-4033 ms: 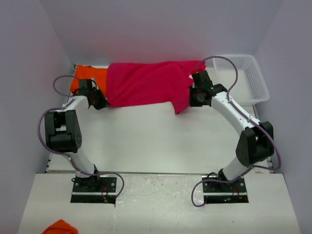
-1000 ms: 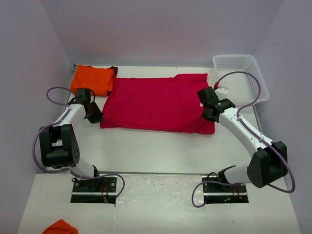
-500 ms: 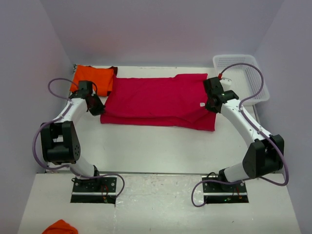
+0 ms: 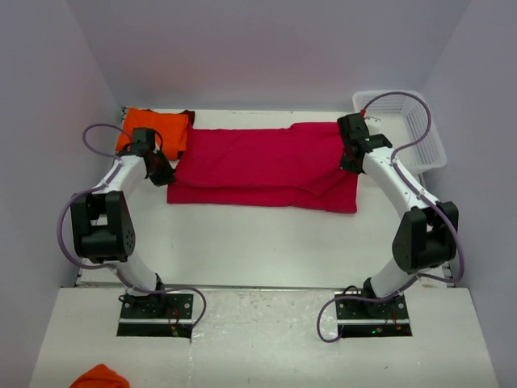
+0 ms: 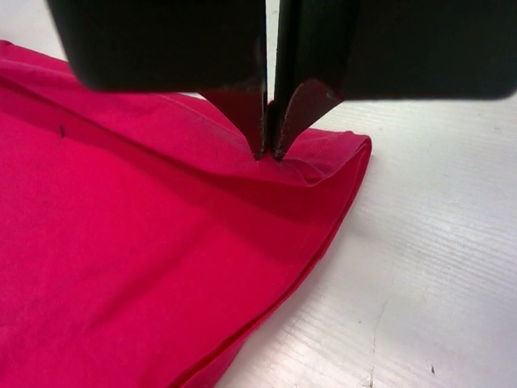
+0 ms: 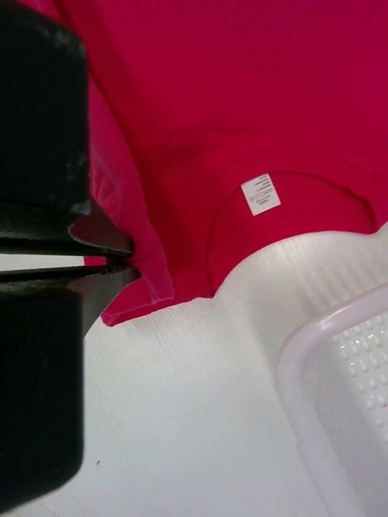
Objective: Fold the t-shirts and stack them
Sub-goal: Grap the side of the flattened tshirt closest away from the robot with both arms, then fold the flattened tshirt in 1/3 of the way
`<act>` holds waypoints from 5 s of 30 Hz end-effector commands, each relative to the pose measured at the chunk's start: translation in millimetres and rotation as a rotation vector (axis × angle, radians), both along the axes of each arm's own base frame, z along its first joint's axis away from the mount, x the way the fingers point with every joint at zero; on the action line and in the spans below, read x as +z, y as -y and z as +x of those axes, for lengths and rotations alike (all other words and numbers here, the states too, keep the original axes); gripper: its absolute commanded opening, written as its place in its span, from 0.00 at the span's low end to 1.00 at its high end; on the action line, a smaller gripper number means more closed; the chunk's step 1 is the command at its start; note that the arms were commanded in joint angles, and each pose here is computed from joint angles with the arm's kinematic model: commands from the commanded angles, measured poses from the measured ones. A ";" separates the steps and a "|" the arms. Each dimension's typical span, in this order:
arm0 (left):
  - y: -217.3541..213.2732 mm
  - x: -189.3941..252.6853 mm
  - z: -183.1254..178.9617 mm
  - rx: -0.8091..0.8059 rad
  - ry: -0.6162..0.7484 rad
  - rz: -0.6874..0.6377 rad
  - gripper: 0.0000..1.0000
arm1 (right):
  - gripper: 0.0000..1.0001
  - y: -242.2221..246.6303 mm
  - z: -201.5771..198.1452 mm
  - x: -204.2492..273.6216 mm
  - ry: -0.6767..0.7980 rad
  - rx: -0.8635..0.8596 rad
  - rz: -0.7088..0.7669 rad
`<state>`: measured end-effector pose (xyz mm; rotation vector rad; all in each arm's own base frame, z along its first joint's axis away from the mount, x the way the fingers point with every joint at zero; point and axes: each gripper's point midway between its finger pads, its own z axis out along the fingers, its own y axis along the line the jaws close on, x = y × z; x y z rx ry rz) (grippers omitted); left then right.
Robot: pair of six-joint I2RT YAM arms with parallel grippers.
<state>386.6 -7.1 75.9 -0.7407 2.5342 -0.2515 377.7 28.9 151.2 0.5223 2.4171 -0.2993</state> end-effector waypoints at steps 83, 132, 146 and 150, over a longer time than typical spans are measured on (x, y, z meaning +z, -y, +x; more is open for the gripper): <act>45.4 96.5 -19.4 -0.084 0.362 0.076 0.96 | 0.13 -41.7 158.9 -18.8 0.037 0.292 0.146; 34.1 -74.3 -19.4 -0.108 -0.292 0.046 0.00 | 0.00 -46.4 -7.4 -114.8 -0.225 0.029 0.271; -24.3 -81.7 -82.2 0.060 -0.488 0.196 0.00 | 0.00 -43.1 -55.5 -121.5 -0.212 -0.129 0.318; -36.5 -82.0 -103.3 0.094 -0.541 0.250 0.00 | 0.00 -42.9 -70.9 -113.4 -0.212 -0.112 0.252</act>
